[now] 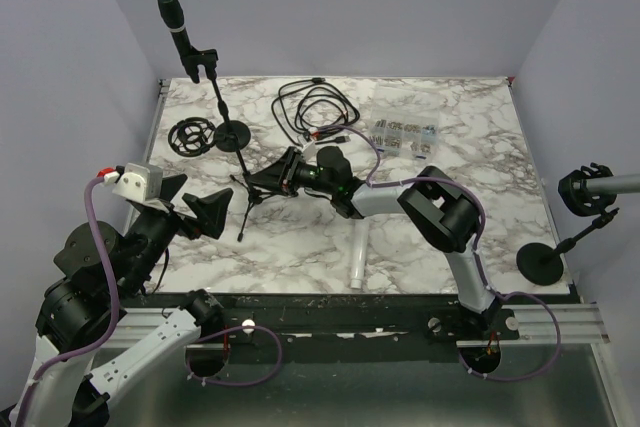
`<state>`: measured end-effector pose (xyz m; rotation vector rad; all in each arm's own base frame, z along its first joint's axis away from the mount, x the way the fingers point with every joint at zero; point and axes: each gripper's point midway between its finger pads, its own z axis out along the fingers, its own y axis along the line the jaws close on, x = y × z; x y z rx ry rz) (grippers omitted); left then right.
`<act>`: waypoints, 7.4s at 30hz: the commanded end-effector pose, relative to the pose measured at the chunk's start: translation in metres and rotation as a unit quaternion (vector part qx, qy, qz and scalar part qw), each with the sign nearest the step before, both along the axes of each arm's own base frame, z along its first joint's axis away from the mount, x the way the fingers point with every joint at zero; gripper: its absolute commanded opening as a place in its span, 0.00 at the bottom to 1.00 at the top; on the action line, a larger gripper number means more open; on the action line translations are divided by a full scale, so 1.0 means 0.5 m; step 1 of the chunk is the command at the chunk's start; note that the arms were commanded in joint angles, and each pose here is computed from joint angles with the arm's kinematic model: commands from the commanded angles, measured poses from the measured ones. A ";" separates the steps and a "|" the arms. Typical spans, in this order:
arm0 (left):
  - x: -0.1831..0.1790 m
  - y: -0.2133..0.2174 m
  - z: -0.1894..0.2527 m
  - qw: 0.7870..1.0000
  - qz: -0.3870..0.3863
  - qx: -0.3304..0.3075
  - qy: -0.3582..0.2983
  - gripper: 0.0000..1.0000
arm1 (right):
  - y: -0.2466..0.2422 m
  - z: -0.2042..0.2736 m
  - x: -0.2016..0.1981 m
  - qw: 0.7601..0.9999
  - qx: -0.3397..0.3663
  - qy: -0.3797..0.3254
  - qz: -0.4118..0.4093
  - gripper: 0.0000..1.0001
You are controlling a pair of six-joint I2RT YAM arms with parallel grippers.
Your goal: Remove the microphone from the stand
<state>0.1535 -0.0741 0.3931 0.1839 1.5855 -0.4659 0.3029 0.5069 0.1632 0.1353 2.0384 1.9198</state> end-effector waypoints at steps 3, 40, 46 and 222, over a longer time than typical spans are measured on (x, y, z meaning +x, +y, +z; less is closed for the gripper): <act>-0.005 0.003 -0.001 1.000 -0.001 -0.003 0.002 0.99 | -0.002 -0.008 0.006 0.998 -0.038 -0.040 0.003 0.24; 0.027 -0.017 -0.037 0.999 0.013 -0.001 0.038 0.99 | -0.018 0.072 0.000 0.808 -0.379 -0.436 -0.114 0.41; 0.053 -0.025 -0.064 0.997 0.034 0.011 0.074 0.99 | -0.038 0.135 -0.034 0.830 -0.335 -0.432 -0.114 0.70; 0.441 0.034 0.009 0.983 0.170 -0.063 0.029 0.00 | -0.363 0.126 -0.161 0.851 -0.325 -0.384 -0.151 0.81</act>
